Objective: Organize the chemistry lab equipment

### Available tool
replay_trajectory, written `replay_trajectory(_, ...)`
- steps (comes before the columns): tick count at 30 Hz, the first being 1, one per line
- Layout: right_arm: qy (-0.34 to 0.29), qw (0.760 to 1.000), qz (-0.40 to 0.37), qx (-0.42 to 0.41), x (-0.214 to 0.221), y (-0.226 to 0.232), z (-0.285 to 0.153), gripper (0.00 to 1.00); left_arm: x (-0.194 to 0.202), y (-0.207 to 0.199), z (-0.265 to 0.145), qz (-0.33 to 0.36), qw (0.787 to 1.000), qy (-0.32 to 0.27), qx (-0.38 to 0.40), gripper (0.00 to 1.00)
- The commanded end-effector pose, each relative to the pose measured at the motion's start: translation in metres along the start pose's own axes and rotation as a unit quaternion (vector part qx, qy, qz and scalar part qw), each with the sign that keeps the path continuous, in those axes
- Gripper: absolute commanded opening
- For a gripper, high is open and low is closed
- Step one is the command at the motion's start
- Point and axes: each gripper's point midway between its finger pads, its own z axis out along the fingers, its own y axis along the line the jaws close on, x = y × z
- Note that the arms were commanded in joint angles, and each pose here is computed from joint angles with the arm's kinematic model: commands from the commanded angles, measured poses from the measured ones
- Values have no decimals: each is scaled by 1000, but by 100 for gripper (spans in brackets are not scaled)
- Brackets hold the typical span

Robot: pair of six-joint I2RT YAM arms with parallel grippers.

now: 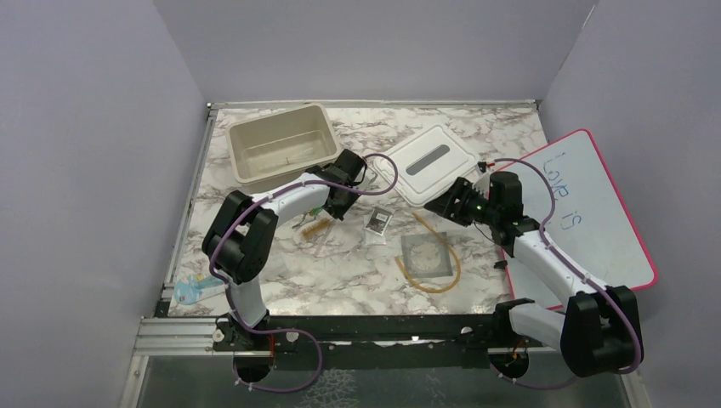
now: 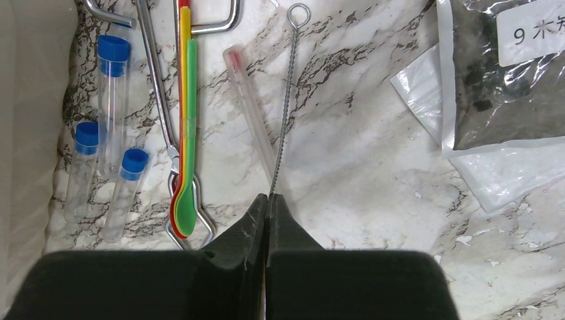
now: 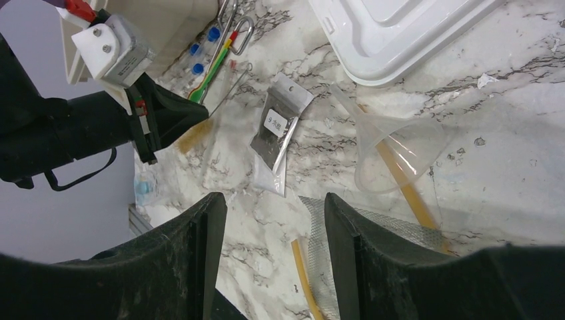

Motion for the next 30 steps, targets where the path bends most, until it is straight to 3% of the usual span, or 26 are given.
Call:
replay_trajectory(1,-5,1000,-3,-10,0,6,-3,60,-4,1,-10,5,1000,-11,-2,0)
replay_trajectory(9,-7,1000,-4,-9,0,5,-5,60,11,1,-2,16,1000,11,-5,14)
replay_trajectory(23,-8,1000,-5,-8,1,6,-6,60,28,5,17,20,998,49,-24,11)
replay_trajectory(30,-9,1000,-5,-9,0,6,-6,60,29,5,20,18,998,55,-25,15)
